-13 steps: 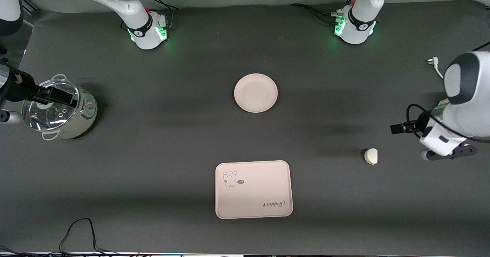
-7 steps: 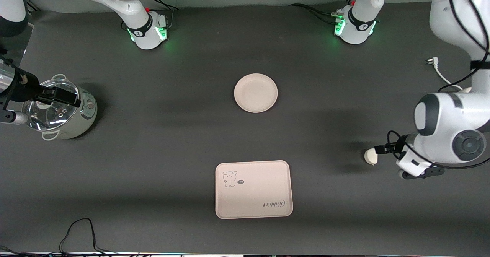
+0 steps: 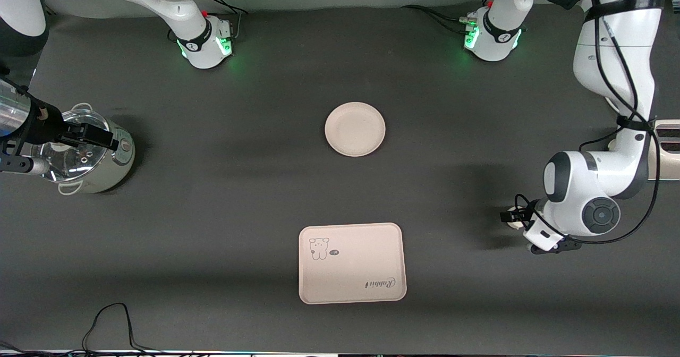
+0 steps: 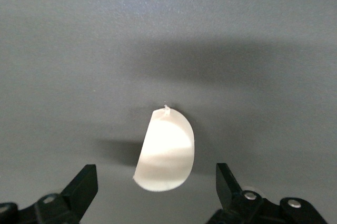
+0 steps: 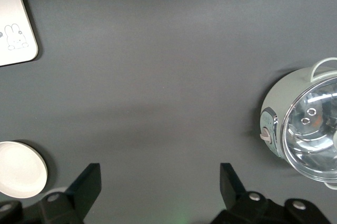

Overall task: Place bun in plate and plate on tray
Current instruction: 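Close the left gripper on the bun and lift it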

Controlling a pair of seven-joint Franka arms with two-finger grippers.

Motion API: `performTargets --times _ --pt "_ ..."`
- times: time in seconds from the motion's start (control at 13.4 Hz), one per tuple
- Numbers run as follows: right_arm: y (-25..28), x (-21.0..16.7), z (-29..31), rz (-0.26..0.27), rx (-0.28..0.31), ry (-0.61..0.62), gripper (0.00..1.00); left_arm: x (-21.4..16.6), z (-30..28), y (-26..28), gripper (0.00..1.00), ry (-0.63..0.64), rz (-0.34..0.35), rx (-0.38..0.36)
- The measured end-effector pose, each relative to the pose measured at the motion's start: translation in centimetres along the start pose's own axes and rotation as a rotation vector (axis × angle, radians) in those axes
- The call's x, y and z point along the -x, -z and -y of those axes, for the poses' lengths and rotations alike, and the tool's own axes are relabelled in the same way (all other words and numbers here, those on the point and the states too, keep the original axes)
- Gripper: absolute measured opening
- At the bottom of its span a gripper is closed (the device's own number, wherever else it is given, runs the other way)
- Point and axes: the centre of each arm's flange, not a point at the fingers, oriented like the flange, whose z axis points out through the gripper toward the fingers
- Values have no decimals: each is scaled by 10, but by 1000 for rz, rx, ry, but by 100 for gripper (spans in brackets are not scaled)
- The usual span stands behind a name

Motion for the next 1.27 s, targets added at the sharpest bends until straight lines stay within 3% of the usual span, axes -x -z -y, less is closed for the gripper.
performTargets --times 0.3,0.37,0.75,0.97,1.27 --pt "0 0 0 0 0 -22 100 4 -2 -12 97 -4 16 -2" --pt "0 0 0 0 0 -24 100 4 -2 -14 90 -5 15 -2" --pt "0 -1 3 -12 -1 -52 100 5 -4 -15 32 -7 13 -1" --pt "0 -1 6 -14 -5 -52 100 8 -3 1 30 -7 17 -3" --pt "-1 -4 12 -31 -6 -42 100 28 2 81 31 -4 21 -6"
